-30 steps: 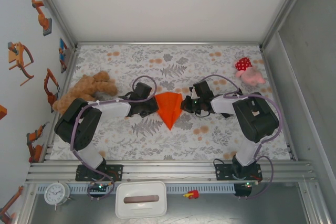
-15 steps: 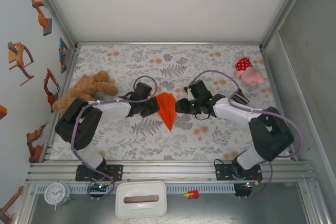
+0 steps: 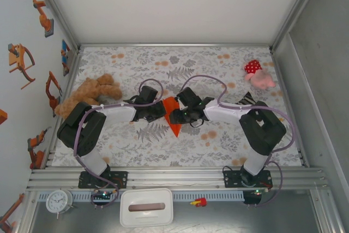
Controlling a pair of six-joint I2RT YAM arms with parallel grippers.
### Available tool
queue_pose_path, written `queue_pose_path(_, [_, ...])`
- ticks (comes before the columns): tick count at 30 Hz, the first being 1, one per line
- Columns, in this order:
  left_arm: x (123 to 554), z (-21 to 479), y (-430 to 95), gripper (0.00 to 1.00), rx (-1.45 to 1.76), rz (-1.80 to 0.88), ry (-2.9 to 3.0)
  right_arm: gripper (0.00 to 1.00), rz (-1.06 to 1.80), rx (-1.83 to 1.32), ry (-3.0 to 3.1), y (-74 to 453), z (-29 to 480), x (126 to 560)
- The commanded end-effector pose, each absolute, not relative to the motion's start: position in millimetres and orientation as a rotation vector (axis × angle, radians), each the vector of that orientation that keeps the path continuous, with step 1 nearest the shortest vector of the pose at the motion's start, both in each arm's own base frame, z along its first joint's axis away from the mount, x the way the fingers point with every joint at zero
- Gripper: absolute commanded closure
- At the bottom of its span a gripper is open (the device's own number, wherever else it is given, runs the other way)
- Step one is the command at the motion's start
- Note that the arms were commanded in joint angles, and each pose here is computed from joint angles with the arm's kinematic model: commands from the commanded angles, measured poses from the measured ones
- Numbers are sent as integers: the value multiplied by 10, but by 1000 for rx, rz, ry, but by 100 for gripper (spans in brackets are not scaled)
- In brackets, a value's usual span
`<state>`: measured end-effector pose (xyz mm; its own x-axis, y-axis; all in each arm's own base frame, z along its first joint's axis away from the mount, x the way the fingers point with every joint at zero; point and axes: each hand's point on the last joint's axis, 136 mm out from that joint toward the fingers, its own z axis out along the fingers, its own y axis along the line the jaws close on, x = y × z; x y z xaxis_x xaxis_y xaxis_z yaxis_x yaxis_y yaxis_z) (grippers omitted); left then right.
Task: Fold a paper plane with a square sheet of paper (pick it up from the middle)
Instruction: Turn over a paper plane at the center of the table, then move the paper plane to the top-center of the table.
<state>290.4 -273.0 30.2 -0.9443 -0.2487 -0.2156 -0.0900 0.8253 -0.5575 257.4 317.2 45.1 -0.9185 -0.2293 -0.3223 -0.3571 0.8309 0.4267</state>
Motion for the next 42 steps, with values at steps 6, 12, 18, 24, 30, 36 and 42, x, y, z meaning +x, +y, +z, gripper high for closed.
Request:
queue_pose_path(6, [2928,474,-2815,95,-221,-865,2700,50,618,-508,2754,3302,400,2554])
queue_pose_path(12, [2931,483,-2829,94,-221,-873,2699,49,543,-507,2767,3248,331,2574])
queue_pose_path(18, [2930,480,-2838,93,-220,-879,2701,53,504,-495,2777,3216,304,2594])
queue_pose_path(24, [2920,465,-2827,93,-223,-874,2705,65,469,-479,2790,3182,279,2608])
queue_pose_path(30, [2914,467,-2817,91,-226,-870,2707,69,437,-448,2797,3145,253,2630])
queue_pose_path(36, [2916,576,-2717,79,-245,-824,2688,78,388,-413,2795,3095,259,2671])
queue_pose_path(42, [2933,722,-2347,56,-316,-673,2648,83,305,-386,2770,3018,338,2761])
